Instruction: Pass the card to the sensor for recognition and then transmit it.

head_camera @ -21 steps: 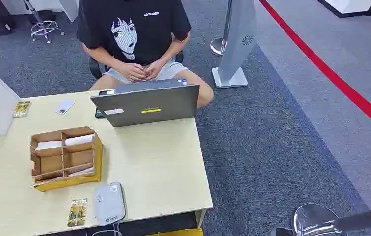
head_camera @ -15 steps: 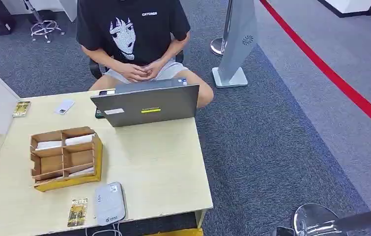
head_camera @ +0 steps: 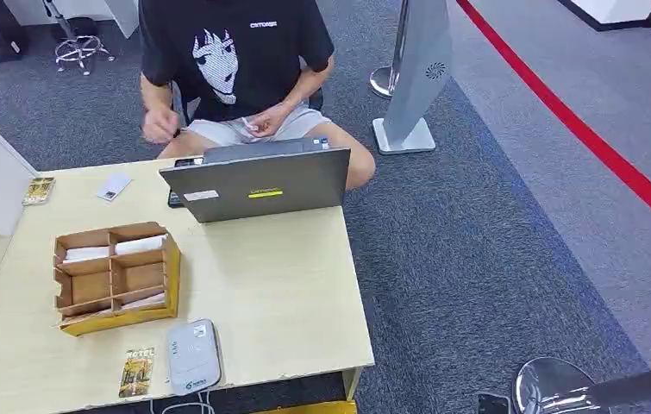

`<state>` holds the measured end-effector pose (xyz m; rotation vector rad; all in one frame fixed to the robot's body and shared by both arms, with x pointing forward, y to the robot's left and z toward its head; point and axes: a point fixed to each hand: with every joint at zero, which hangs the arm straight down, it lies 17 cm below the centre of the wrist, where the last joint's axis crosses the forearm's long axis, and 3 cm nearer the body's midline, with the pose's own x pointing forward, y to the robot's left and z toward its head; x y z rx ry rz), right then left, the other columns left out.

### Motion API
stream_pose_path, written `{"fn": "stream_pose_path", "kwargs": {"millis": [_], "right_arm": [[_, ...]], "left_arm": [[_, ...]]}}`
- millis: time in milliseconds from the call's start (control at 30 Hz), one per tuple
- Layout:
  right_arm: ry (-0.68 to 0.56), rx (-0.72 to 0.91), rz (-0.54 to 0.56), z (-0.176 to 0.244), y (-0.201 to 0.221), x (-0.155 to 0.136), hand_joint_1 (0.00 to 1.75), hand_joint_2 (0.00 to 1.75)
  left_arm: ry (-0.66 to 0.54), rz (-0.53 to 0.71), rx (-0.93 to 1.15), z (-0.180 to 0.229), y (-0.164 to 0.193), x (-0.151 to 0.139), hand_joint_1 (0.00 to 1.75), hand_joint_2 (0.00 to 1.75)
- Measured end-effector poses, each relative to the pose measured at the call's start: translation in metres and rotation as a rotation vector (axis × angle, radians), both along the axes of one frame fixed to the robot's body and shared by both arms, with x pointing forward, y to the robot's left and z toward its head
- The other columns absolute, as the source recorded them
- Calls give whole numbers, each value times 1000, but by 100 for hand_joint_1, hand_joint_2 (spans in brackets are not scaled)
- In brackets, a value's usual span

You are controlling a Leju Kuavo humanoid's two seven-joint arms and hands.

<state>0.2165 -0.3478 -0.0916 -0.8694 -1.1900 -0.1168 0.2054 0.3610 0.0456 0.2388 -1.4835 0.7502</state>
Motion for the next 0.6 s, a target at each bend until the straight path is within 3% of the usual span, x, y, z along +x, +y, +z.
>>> {"fn": "stream_pose_path", "kwargs": {"millis": [433,533,600], "right_arm": [[-17,-36,18,10,-3,7,0,175],[-12,-45,33,10,-1,9,0,175],[-9,-45,38,10,0,10,0,175]], "left_arm": [[-410,-9,622,185,-31,27,0,175],[-427,72,766,214,-31,26,0,175],[-407,55,833,222,-37,34,0,175]]}}
